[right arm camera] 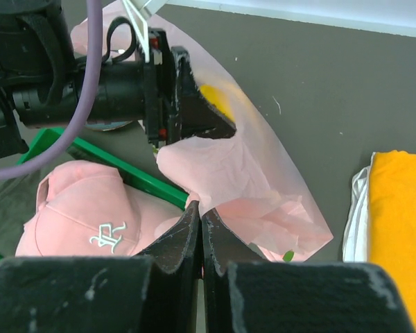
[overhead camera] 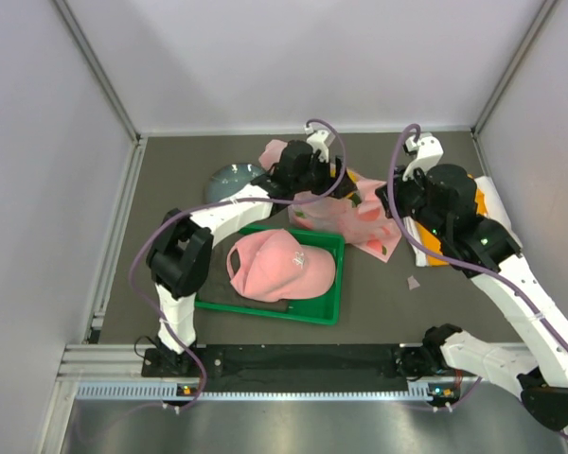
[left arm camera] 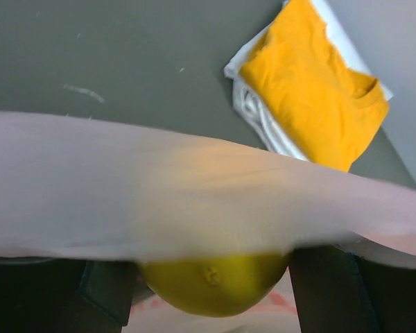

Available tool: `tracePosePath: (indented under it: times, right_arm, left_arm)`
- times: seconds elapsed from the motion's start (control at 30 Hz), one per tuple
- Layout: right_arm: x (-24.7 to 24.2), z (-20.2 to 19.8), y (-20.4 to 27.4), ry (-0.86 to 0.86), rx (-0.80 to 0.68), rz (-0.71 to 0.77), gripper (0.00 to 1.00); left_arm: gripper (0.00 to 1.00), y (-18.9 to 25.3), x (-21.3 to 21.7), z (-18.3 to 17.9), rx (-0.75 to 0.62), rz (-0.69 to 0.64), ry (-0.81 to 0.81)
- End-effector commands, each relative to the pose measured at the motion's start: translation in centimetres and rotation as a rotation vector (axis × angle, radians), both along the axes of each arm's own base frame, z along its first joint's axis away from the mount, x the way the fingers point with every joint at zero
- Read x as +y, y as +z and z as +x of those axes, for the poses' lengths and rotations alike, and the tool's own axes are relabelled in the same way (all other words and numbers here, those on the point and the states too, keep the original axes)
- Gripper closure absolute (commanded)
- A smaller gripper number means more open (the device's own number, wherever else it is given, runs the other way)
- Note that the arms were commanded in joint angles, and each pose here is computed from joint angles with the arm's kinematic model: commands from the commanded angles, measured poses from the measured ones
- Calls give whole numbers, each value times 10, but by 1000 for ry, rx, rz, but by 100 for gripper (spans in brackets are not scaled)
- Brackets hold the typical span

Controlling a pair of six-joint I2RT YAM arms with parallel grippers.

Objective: Place the fruits into the plastic bag
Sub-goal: Place the fake fruit in the plastic bag.

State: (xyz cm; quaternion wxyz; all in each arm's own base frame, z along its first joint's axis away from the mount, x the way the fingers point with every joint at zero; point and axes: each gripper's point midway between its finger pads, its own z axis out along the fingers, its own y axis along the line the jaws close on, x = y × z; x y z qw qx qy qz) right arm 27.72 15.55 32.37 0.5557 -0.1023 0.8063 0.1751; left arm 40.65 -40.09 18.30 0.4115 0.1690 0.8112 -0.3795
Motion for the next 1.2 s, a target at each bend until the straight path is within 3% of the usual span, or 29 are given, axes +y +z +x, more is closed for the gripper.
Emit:
tracePosePath:
  times: [0.0,0.2,0.3,0.43,0.47,0.57,0.93,1.17]
  right_arm:
    - [-3,-2,11,-15,-32,32,100]
    - [-4,-2,10,-20,-26,26,100]
    - [-6,-2,10,-26,-28,25,100]
    - [-3,-2,8,-17,-26,30,100]
    - [-2,-1,8,-16,-25,32,100]
    - [-2,-1,8,-16,-23,33,100]
    - [-3,-1,11,-21,-27,39,100]
    - [-6,-4,14,-30,-35,41,100]
  left_arm:
    - [65,34,-24,13,-56,-116,-21]
    - [57,17,-32,13,-2,-130,-39]
    - [46,12,-27,9,6,-104,-37]
    - [23,18,-22,2,-14,-92,-46]
    - [13,21,-21,2,-21,-88,-47]
    - [1,35,-16,-1,-53,-83,-40]
    - [1,94,19,-16,-178,-95,36]
    - [1,125,84,-17,-279,-9,245]
